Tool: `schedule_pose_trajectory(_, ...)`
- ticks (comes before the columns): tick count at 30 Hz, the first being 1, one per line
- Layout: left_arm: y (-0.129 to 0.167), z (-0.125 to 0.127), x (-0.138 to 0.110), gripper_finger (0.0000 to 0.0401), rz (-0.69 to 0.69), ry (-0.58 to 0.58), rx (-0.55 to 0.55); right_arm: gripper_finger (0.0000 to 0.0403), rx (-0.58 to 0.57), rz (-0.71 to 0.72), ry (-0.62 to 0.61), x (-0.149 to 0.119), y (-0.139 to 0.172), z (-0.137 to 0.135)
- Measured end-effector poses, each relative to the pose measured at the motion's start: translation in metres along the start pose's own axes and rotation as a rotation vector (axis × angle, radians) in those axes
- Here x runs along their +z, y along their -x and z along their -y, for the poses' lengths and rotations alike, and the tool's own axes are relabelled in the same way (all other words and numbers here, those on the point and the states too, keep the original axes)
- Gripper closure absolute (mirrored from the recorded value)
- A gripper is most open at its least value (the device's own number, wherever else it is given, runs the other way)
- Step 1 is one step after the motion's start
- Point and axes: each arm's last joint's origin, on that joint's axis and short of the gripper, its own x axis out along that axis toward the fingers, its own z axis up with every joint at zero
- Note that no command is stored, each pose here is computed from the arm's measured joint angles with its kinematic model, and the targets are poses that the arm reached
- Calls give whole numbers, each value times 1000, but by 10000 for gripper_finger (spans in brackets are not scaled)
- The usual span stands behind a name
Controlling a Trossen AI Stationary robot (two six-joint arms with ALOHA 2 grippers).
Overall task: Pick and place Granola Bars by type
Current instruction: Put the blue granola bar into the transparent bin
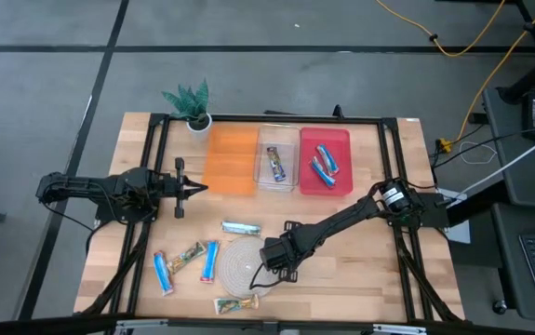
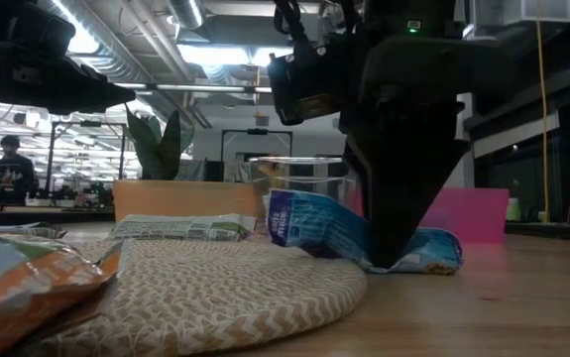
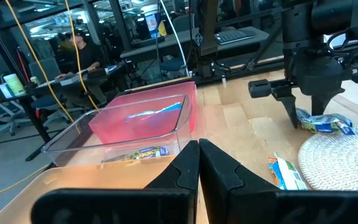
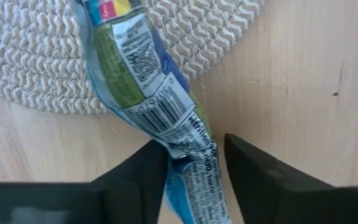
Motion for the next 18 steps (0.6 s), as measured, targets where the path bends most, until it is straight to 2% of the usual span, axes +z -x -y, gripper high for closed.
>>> schedule_pose_trajectory(8,0,0,0,397,0,0,0,311,0,0,0,3,8,-2)
schedule_pose_trajectory(14,0,0,0,397,-1,0,0,341,3,22,5,13,30,-6)
schedule_pose_trajectory(18,0,0,0,397,-1,0,0,348,0,33,18,19,49,-9)
